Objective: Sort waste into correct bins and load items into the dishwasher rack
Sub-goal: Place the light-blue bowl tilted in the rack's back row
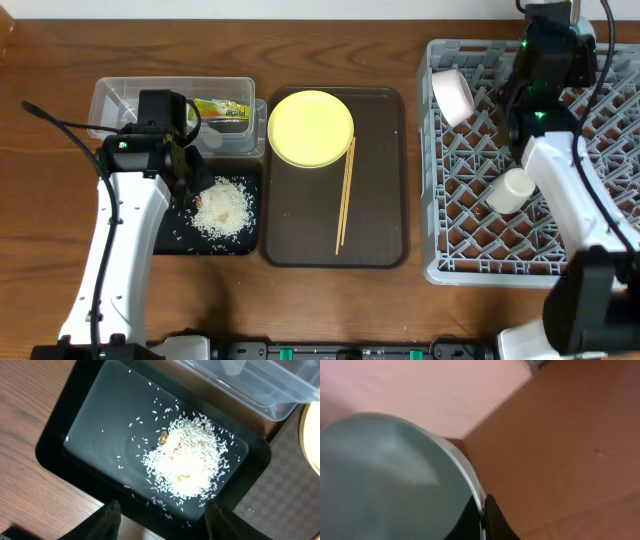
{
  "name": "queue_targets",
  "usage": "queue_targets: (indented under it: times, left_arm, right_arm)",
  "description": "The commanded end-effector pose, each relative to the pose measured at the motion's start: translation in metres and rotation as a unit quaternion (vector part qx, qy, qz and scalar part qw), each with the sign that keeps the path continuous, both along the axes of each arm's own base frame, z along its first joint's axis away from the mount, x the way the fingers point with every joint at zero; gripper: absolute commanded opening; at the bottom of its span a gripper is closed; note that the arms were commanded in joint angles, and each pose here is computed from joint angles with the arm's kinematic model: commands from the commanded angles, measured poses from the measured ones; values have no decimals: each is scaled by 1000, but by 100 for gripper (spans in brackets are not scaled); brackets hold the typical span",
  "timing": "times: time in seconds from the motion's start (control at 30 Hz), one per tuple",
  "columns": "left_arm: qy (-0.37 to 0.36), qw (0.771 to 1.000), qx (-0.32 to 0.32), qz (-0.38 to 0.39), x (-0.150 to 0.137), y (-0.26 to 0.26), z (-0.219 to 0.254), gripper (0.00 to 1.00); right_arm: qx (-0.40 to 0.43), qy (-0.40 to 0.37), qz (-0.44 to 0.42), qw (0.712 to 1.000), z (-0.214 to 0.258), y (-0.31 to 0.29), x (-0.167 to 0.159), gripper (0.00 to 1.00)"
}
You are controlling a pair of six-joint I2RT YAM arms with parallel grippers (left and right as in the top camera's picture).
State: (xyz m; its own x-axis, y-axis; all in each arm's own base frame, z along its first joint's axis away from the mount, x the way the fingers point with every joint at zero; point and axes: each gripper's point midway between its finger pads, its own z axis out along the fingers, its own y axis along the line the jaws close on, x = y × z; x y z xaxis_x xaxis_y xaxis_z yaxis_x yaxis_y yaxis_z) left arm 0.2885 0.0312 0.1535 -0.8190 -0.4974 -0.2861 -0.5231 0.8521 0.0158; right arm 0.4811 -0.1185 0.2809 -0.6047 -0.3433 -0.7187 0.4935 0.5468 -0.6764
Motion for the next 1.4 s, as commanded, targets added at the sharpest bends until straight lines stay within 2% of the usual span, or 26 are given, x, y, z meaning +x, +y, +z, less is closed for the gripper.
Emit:
queue_targets:
  times: [0.0, 0.47, 1.1, 1.37]
  left_arm:
    - [-7, 1000, 4, 7, 1, 3, 4, 58]
    - [-7, 1000, 4, 6, 1, 3, 4, 59]
    - [-11, 1000, 4, 6, 2, 3, 5, 59]
    - [-11, 1000, 3, 6, 2, 3, 4, 59]
  right_arm:
    - [-38, 25, -77, 996, -10, -27, -10, 1]
    - [-43, 96, -64, 992, -95, -18, 19, 1]
    - [-36, 105, -2, 994, -115, 27, 37, 1]
    - [7, 116, 1, 993, -138, 53, 25, 1]
